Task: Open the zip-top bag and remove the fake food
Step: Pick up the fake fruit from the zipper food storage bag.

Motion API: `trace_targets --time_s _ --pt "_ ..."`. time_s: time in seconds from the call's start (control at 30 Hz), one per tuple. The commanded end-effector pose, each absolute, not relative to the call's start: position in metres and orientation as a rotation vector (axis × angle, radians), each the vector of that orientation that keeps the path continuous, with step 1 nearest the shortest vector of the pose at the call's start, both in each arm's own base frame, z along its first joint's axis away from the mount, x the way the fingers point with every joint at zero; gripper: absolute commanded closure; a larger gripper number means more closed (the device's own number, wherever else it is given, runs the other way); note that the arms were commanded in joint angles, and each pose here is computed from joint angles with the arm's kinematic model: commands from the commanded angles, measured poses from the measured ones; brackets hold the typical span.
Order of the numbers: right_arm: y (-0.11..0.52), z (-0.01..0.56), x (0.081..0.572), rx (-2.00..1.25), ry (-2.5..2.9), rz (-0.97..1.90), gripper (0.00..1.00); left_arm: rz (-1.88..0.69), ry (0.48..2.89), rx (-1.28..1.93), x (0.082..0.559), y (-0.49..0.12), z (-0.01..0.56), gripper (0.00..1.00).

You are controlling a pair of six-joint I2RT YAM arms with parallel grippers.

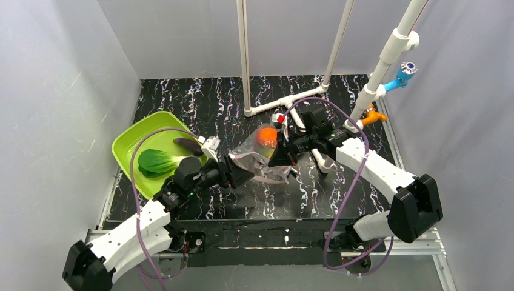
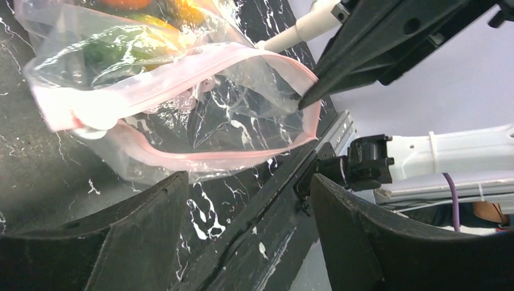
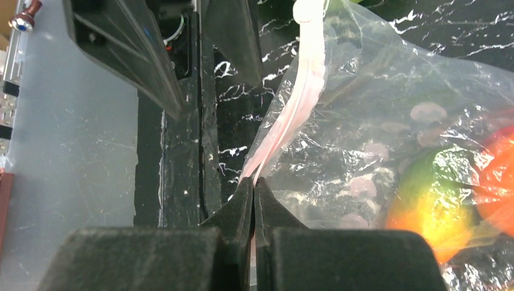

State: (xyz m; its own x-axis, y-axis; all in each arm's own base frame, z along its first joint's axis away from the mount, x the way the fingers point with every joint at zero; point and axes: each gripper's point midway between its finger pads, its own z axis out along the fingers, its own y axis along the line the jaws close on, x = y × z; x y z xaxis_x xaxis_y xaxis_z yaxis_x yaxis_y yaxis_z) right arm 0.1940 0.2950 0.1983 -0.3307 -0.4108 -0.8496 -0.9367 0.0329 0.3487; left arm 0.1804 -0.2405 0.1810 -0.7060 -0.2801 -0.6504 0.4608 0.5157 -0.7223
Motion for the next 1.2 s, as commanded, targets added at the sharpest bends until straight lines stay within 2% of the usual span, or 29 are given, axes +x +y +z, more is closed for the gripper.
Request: trace_targets --time_s 0.0,0.1,0.2,0.27,0.43,0.67,0.83,1.17 --pt "0.308 0.224 0.193 -1.288 1.741 1.325 0.99 -1.195 1.884 0.02 0.206 -0.252 0.198 0.29" --pt "0.313 0.224 0.193 -1.263 1.762 1.326 0.99 -1.163 1.889 -0.075 0.214 -0.258 0.192 0.33" --pt "0.317 0.231 0.188 -1.254 1.751 1.35 0.99 -1.109 1.923 -0.162 0.222 -0.26 0.183 0.43" --pt "0.319 0.237 0.183 -1.256 1.736 1.358 0.99 -1.057 1.97 -0.208 0.224 -0.258 0.173 0.45" --pt "0.326 0.252 0.177 -1.262 1.718 1.366 0.99 -0.962 2.011 -0.305 0.23 -0.248 0.166 0.44" --pt "0.326 0.262 0.174 -1.267 1.694 1.328 0.99 -0.956 2.029 -0.347 0.233 -0.251 0.162 0.42" --pt "0.314 0.232 0.206 -1.204 1.769 1.141 0.99 -0.954 2.046 -0.346 0.243 -0.266 0.154 0.41" --pt "0.271 0.208 0.272 -1.004 1.895 0.868 0.99 -0.908 2.02 -0.35 0.277 -0.292 0.143 0.4"
